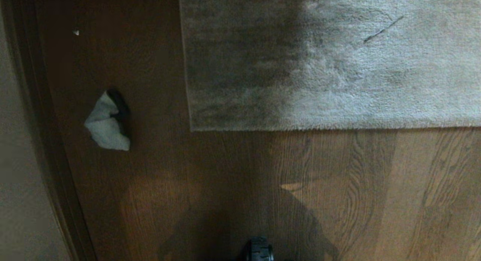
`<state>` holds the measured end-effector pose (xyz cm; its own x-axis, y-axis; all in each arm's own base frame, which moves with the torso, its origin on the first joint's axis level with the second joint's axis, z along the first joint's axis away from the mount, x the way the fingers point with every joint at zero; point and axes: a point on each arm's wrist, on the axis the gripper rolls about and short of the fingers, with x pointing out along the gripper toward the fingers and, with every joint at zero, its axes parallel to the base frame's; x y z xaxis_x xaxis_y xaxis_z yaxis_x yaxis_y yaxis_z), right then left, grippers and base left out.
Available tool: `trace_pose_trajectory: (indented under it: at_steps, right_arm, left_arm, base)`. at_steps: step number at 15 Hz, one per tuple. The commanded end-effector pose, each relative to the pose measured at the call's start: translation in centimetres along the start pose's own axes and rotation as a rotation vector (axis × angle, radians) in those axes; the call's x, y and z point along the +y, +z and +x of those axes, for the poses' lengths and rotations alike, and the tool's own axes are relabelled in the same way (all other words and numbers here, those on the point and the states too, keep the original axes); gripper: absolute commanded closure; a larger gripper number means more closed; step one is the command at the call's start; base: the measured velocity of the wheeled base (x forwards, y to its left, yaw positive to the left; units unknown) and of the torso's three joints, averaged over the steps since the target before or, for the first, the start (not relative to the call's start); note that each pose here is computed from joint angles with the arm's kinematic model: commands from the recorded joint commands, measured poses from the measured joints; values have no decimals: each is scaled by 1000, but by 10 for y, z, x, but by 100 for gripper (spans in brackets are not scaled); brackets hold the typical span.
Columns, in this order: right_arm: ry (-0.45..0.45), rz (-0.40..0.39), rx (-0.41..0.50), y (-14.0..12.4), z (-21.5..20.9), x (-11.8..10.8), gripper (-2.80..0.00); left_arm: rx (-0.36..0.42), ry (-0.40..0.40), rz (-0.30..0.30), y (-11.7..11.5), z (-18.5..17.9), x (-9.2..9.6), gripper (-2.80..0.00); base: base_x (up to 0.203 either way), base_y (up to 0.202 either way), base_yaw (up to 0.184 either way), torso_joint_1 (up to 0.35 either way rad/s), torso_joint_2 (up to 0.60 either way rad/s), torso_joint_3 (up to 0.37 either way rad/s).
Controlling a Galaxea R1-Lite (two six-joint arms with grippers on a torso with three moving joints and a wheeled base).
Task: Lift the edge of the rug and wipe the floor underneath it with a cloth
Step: Pick up the rag
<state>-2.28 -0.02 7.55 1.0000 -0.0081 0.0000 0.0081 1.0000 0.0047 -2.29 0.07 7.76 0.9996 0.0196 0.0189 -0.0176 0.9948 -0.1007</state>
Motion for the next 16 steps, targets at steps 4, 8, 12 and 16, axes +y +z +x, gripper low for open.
trace_pose_trajectory:
  at_steps: [4, 8, 12, 16]
  right_arm:
    - [0, 0, 0, 0, 0, 0, 0]
    - [-1, 0, 0, 0, 0, 0, 0]
    - [0, 0, 0, 0, 0, 0, 0]
    - [0, 0, 0, 0, 0, 0, 0]
  left_arm:
    - [-1, 0, -1, 0, 0, 0, 0]
    - [-1, 0, 1, 0, 0, 0, 0]
    - [0, 0, 1, 0, 0, 0, 0]
    - [0, 0, 1, 0, 0, 0, 0]
  base:
    - [0, 0, 0, 0, 0, -9]
    - [0, 0, 0, 0, 0, 0]
    - [0, 0, 0, 0, 0, 0]
    - [0, 0, 0, 0, 0, 0]
